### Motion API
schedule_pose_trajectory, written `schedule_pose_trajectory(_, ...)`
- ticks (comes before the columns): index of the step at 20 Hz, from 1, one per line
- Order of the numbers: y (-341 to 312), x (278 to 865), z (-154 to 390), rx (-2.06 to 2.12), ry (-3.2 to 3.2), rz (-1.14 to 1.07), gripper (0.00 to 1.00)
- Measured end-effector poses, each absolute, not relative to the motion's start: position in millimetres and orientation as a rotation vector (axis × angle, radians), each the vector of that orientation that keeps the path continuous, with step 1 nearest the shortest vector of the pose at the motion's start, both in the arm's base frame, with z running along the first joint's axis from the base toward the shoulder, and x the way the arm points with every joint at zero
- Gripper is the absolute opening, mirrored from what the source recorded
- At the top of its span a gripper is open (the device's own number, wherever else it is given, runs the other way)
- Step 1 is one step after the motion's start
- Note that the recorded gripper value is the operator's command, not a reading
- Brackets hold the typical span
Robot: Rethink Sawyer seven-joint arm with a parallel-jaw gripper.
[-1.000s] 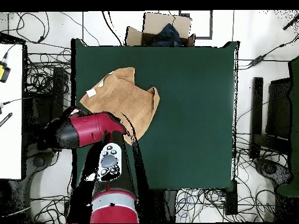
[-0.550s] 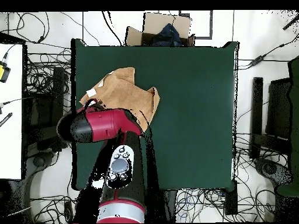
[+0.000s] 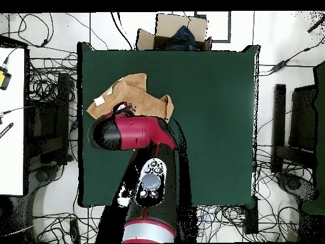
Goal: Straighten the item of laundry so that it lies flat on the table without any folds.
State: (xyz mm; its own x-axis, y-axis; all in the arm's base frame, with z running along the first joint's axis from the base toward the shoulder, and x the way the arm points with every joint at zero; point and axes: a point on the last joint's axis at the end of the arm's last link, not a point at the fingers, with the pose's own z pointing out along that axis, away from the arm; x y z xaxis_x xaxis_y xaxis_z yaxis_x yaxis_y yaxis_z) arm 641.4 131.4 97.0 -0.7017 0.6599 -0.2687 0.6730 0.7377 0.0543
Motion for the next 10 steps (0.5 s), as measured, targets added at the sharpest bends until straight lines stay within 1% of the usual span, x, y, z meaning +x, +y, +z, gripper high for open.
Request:
schedule_pose_trajectory(3,115.1,646.9,87.5,1.078,2.664,-0.081,1.00)
schedule_pose_trajectory(10,102.2,644.1,55.4,1.100,2.684,-0.108,1.00)
